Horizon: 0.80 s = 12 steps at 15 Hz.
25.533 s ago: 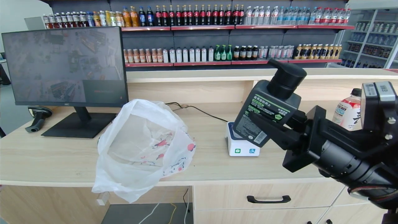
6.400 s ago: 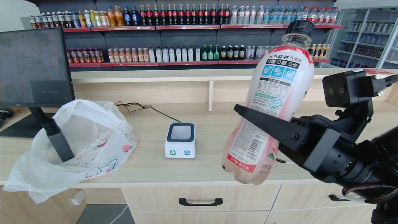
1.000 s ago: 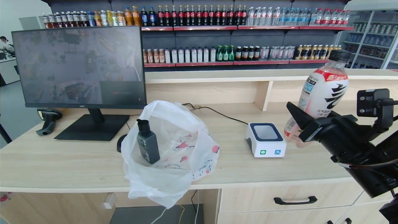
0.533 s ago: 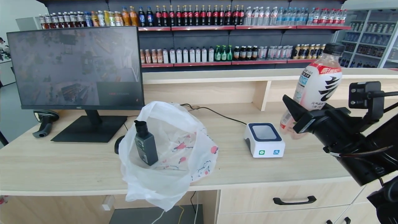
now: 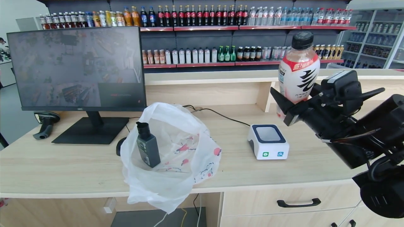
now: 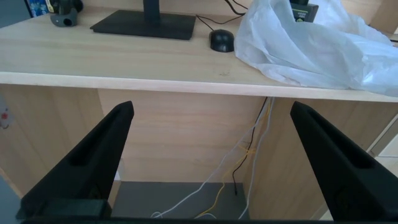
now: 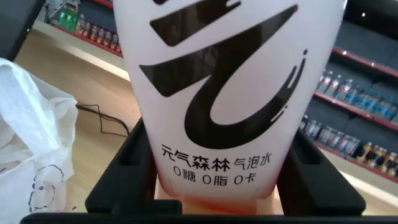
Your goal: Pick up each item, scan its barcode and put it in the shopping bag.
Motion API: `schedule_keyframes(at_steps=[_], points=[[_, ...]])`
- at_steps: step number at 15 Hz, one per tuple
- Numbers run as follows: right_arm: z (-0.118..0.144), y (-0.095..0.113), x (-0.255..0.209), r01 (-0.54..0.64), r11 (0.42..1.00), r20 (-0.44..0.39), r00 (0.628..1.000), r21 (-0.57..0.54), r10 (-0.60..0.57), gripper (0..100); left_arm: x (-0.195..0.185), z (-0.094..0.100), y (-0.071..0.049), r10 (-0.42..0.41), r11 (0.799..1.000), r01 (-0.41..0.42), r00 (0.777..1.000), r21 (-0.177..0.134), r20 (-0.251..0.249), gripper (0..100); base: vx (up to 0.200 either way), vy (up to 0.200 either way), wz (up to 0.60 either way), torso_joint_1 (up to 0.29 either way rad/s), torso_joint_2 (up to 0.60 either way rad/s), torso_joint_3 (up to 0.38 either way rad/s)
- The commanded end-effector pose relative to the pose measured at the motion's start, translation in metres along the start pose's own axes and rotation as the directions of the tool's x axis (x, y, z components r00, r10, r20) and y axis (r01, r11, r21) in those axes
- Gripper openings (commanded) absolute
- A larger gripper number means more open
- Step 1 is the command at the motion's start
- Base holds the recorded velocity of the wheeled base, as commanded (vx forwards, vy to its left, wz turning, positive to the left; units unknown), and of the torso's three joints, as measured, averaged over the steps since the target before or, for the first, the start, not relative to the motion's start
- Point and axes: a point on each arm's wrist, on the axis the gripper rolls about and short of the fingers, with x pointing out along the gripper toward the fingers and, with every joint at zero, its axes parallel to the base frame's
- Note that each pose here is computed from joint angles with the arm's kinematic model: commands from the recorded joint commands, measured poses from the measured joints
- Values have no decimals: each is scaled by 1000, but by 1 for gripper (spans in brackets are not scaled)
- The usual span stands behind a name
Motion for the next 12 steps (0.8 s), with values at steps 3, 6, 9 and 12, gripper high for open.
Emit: schedule_keyframes(at_steps=[3, 6, 9, 12], points=[[10, 21, 8, -130, 988, 93, 986, -77, 137, 0, 0, 0, 0, 0, 1000, 0, 1000, -1, 1, 100, 0, 0, 0, 0, 0, 0], [2, 29, -10, -307, 938, 112, 939, -161, 326, 0, 0, 0, 0, 0, 1000, 0, 1000, -1, 1, 100, 0, 0, 0, 0, 0, 0], [-14, 38, -9, -339, 914, 70, 930, -225, 362, 0, 0, 0, 0, 0, 1000, 0, 1000, -1, 1, 100, 0, 0, 0, 0, 0, 0], [-16, 23, 22, -205, 920, 108, 961, -334, 254, 0, 0, 0, 0, 0, 1000, 0, 1000, -1, 1, 100, 0, 0, 0, 0, 0, 0]])
